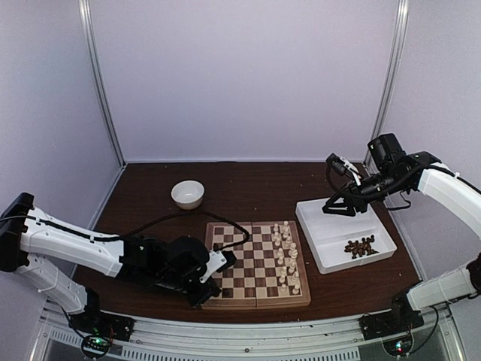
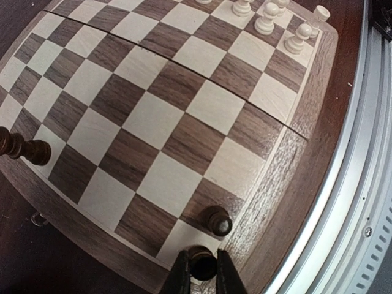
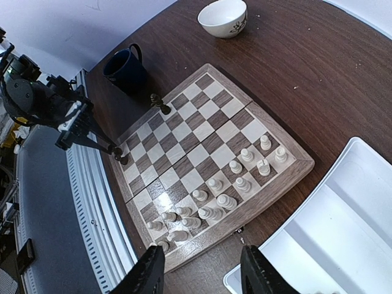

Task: Set up the chess pieces on the board
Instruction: Place the rook at a8.

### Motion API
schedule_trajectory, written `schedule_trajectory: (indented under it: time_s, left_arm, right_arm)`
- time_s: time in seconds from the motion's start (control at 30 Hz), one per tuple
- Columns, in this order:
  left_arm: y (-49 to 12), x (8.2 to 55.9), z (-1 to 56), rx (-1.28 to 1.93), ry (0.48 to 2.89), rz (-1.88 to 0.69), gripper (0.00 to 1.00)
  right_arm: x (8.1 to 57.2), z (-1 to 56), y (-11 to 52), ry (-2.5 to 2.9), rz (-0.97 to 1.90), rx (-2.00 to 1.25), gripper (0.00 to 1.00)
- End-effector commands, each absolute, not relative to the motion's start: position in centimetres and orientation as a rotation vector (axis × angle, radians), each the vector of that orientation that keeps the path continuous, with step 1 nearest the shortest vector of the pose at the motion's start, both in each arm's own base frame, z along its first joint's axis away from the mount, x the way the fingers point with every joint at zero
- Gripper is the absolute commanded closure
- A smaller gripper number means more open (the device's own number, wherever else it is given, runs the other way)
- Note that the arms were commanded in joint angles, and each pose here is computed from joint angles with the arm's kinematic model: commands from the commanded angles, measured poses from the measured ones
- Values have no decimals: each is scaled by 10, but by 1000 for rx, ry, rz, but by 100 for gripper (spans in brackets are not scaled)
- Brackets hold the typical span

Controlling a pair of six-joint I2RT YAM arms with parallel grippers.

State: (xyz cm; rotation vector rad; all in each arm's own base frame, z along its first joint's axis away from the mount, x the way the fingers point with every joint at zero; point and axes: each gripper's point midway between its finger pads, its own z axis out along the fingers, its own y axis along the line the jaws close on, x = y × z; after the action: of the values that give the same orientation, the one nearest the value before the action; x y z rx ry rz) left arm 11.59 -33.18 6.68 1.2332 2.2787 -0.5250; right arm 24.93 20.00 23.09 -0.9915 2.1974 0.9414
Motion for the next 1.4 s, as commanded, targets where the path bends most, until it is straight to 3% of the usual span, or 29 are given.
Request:
schedule_trajectory:
  time_s: [0.0,0.17,0.57,0.73,1.0,1.17,1.37]
  left_arm:
    - [-342,121,72,1185,2243,-558,93]
    - [-343,121,67,1201,2248,-540,88]
    - [-332,120,65,1190,2269,-510,87]
    - [-331,119,66,1187,2267,-517,78]
    - [-332,120,72,1189,2258,-520,71]
    - [-334,125,113,1166,2186,-537,64]
    - [-337,143,186,1110,2024,-510,57]
  right_arm:
    - [254,235,198,2184,922,-983,54]
    - [253,235,198,2185,918,-983,54]
    - [253,236,198,2183,917,-982,54]
    - [253,236,198,2186,919,-981,54]
    - [253,239,195,2189,905,-977,54]
    - [270,226,154,2290,677,-928,54]
    - [278,158,76,2624,382,-860,60]
